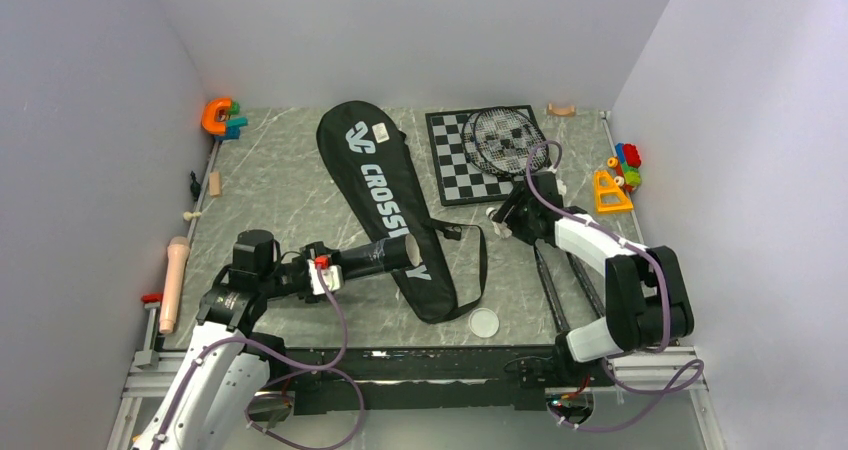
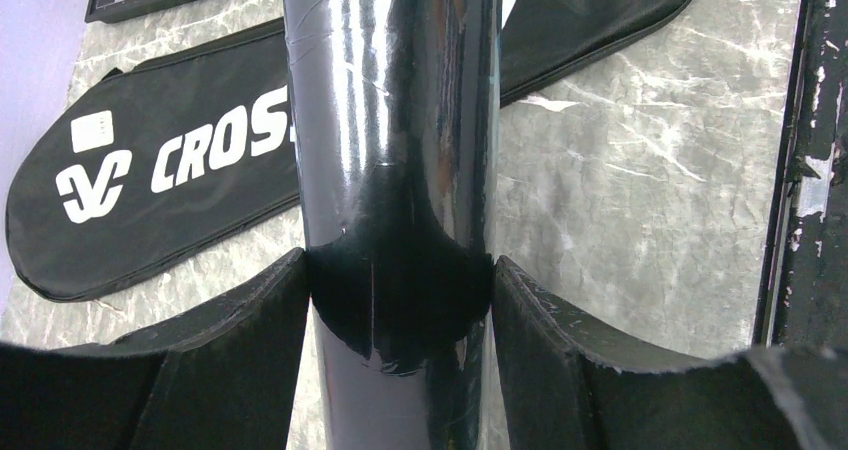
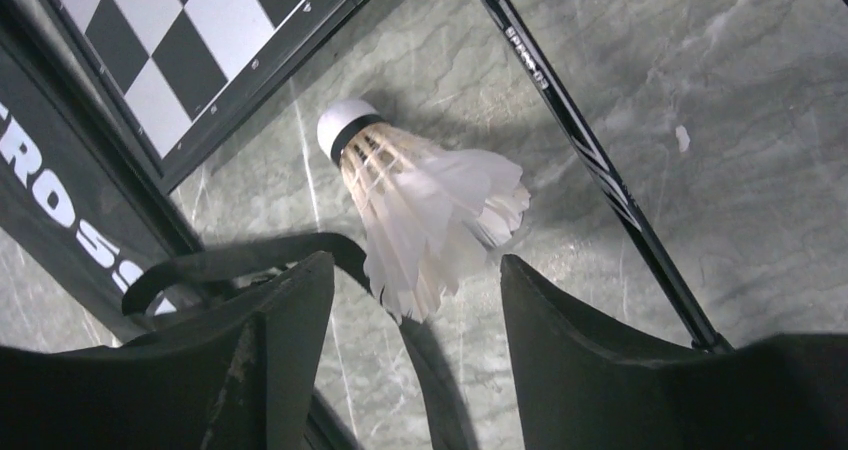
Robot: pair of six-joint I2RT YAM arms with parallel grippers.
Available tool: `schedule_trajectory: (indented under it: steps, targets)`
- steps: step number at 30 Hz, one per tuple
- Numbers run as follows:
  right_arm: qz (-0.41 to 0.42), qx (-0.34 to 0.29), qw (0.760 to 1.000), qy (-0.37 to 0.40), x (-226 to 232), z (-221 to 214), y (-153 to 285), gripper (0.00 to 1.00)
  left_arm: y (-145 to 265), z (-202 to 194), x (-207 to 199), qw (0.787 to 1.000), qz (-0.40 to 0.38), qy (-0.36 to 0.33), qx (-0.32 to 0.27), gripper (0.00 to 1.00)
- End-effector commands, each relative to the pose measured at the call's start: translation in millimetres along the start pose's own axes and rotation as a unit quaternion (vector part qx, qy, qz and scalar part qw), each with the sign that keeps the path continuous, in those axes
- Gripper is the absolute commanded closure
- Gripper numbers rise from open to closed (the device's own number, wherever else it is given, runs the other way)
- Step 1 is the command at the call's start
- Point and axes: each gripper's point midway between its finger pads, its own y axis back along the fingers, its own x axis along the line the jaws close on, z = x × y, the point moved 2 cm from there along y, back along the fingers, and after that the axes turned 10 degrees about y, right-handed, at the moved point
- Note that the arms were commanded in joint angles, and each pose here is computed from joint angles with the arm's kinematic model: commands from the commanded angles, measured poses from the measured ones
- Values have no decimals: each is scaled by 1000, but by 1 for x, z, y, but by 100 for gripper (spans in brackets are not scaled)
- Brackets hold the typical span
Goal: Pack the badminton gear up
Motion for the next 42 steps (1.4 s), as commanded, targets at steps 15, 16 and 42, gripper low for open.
schedule_trajectory:
  steps: [15,16,42]
  targets:
    - [3,-52,999,-8,8,23,-17,87,-1,-1,-2,1000,1,-24,-9,98]
    - [2,-56,998,-2,9,24,-15,89,-2,-2,-2,1000,1,-24,-8,98]
    - [398,62,839,365,154,-105,185,80,-7,4,5,996,-18,-86,-17,99]
